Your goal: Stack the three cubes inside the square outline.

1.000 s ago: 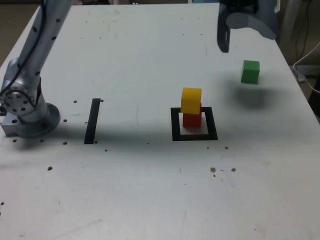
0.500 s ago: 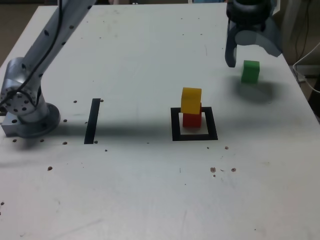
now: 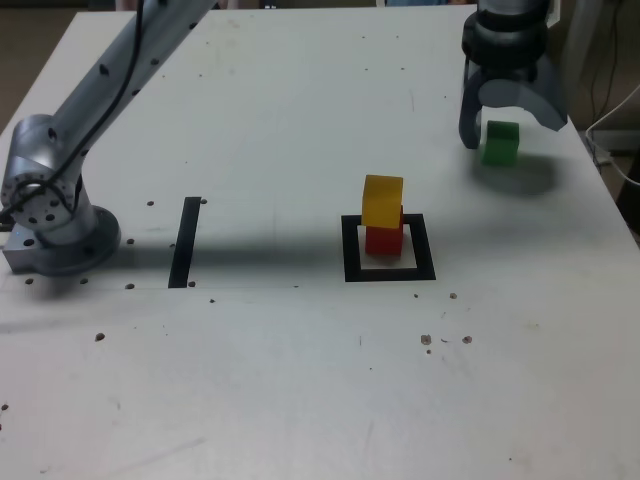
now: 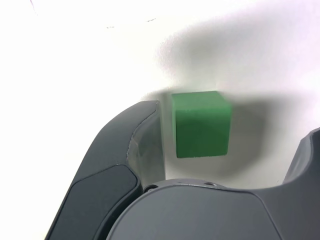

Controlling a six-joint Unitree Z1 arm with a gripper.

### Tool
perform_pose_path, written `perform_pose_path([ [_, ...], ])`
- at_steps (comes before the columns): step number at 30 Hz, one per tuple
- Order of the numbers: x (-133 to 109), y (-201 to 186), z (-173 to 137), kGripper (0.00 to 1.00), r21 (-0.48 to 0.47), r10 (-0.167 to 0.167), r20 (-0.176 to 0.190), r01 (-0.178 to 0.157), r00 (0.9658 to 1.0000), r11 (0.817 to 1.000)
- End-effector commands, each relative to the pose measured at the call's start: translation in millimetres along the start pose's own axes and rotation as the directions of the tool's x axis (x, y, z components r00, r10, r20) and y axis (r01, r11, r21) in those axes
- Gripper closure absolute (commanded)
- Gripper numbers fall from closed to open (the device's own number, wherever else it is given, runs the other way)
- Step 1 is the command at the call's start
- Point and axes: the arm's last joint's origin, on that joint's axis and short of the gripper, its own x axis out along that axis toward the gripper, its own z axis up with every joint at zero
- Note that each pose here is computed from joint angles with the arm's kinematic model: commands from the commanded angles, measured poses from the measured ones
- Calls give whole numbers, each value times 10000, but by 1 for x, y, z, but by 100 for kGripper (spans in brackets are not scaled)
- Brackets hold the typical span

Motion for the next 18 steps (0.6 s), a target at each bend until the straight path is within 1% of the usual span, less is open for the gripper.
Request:
perform_pose_path([
  [1,3,2,0,9,4,41,-56,-41,10000,10000],
  [6,10,3,-1,12,8,-24,-269,24,9996,10000],
  [10,18,3,1,16,10,-43,-356,43,9994,10000],
  [15,23,3,3,28,-45,-5,-299,4,9996,10000],
  [18,23,3,4,38,-77,50,-238,-52,9997,10000],
])
